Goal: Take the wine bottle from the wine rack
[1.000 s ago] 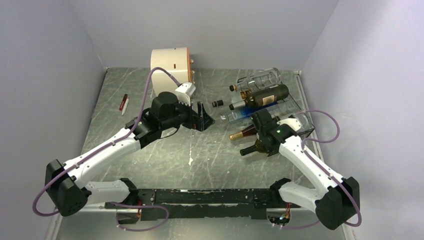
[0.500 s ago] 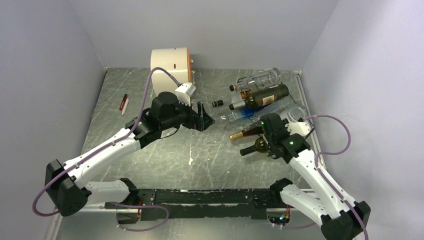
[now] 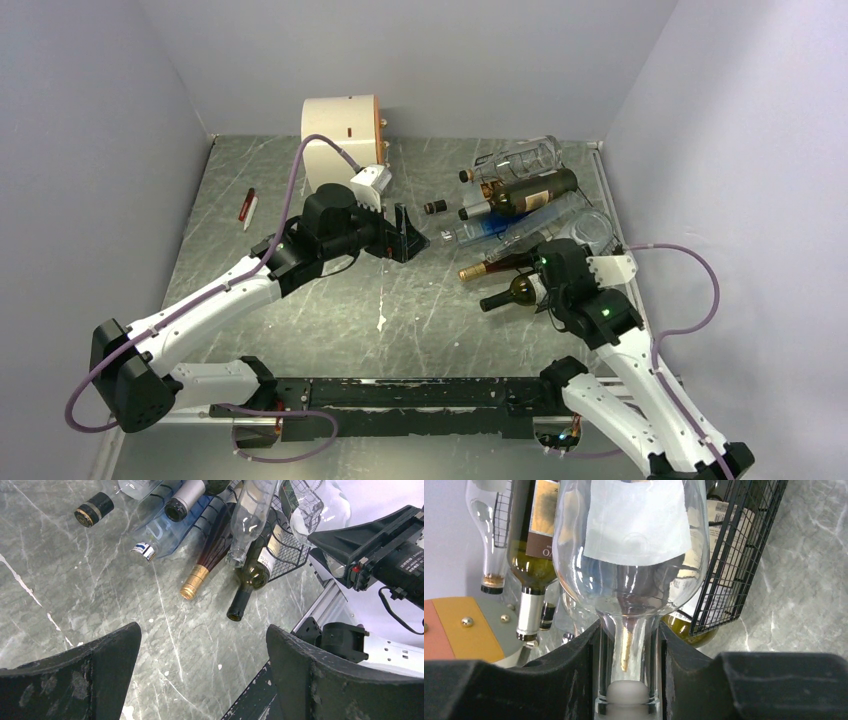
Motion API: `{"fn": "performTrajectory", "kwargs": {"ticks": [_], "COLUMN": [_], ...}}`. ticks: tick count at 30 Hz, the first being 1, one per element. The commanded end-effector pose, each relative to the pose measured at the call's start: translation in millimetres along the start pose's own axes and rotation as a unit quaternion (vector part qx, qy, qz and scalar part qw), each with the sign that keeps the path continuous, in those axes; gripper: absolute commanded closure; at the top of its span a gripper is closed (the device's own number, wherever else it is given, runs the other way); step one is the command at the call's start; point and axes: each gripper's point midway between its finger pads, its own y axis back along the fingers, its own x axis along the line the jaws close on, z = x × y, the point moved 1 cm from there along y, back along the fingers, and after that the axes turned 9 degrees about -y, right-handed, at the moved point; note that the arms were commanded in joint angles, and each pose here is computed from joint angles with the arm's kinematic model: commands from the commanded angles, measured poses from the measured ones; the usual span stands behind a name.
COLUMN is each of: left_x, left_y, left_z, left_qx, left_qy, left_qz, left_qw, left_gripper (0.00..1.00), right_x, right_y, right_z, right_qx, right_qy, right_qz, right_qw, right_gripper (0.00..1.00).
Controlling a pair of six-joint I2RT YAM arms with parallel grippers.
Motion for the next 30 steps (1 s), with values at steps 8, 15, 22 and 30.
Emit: {"fn": "performTrajectory", "kwargs": {"ticks": [8,15,22,30], "left_x": [-8.1,-8.5,-8.0,-7.5], "left_y": [0.8,-0.1,-2.4,-8.3], "left_z": [16.0,14.7,13.8,8.4], "left_qx": [-0.019,-0.015,-0.015,-0.004], "left_qy": [-0.004,-0.004,-0.002,-0.001], "left_qz": [-0.009,-0.011,-0.011,-0.014], "left_qw": [1.000,1.000,1.000,1.000], "left_gripper": [0.02,0.02,0.02,0.02], "right_x": [30.4,40.1,24.7,3.2], "right_y": [1.3,4.7,-8.3,-27.5], "right_z": [16.5,15.6,-13.9,-44.9], "right_qx": [-0.041,-0.034,0.016,0.052], "right_qy": [-0.014,0.014,0.045,0.046], "right_qz": [0.062,0.091,0.046,0.003], "right_qw": [0.997,0.995,0.998,0.998], "right_gripper": [1.00,1.00,1.00,0.94]}}
